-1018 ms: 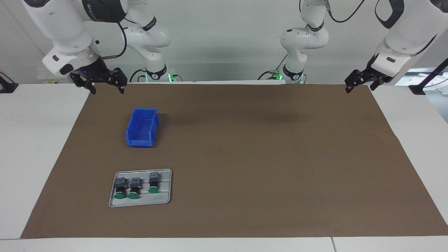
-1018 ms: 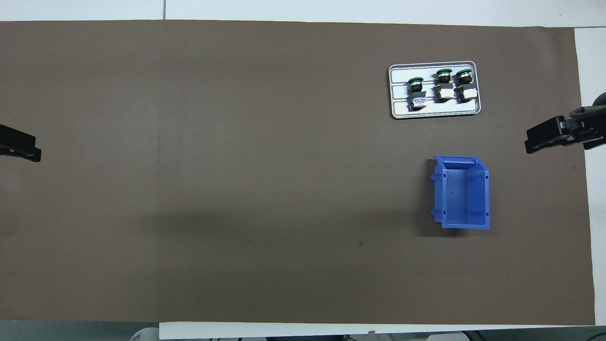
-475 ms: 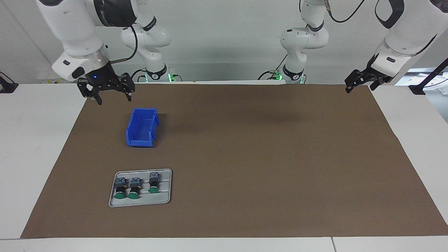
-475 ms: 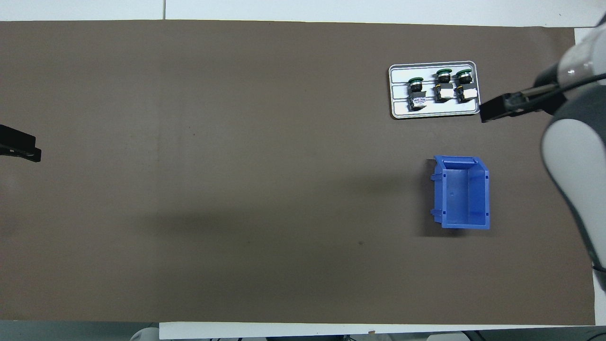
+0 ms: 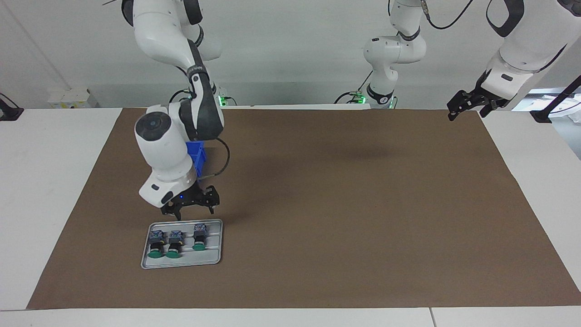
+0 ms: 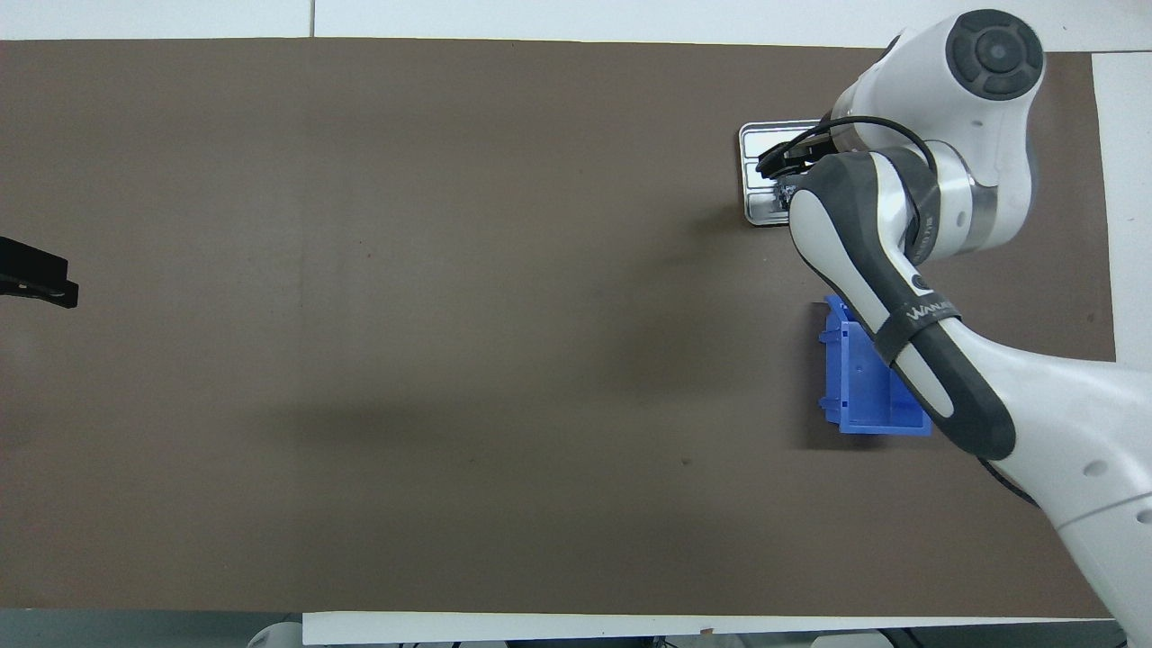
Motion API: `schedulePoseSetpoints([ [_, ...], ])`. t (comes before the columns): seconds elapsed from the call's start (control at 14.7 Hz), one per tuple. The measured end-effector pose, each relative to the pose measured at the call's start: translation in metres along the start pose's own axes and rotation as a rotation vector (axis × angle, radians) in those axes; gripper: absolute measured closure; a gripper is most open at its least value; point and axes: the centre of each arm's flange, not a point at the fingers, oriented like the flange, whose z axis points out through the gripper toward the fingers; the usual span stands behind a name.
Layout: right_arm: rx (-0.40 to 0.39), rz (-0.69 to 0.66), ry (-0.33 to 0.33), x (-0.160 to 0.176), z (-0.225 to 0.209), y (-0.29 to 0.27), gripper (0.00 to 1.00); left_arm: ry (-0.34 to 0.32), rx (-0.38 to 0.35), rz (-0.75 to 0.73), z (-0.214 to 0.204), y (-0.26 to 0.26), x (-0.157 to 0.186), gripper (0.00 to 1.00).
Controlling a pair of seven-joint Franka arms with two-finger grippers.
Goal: Place and press button with both arms
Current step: 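Reach the right gripper into the metal tray and grasp a green-capped item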
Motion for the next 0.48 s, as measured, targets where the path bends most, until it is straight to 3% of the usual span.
schedulePoseSetpoints([
  [0.2,0.004,0.004,0.001,0.002,0.030,-0.009,0.06,0.000,0.000,0.000,0.000,0.000,0.000,0.00],
  [0.48,0.002,0.005,-0.005,0.001,0.036,-0.006,0.07,0.000,0.000,0.000,0.000,0.000,0.000,0.00],
])
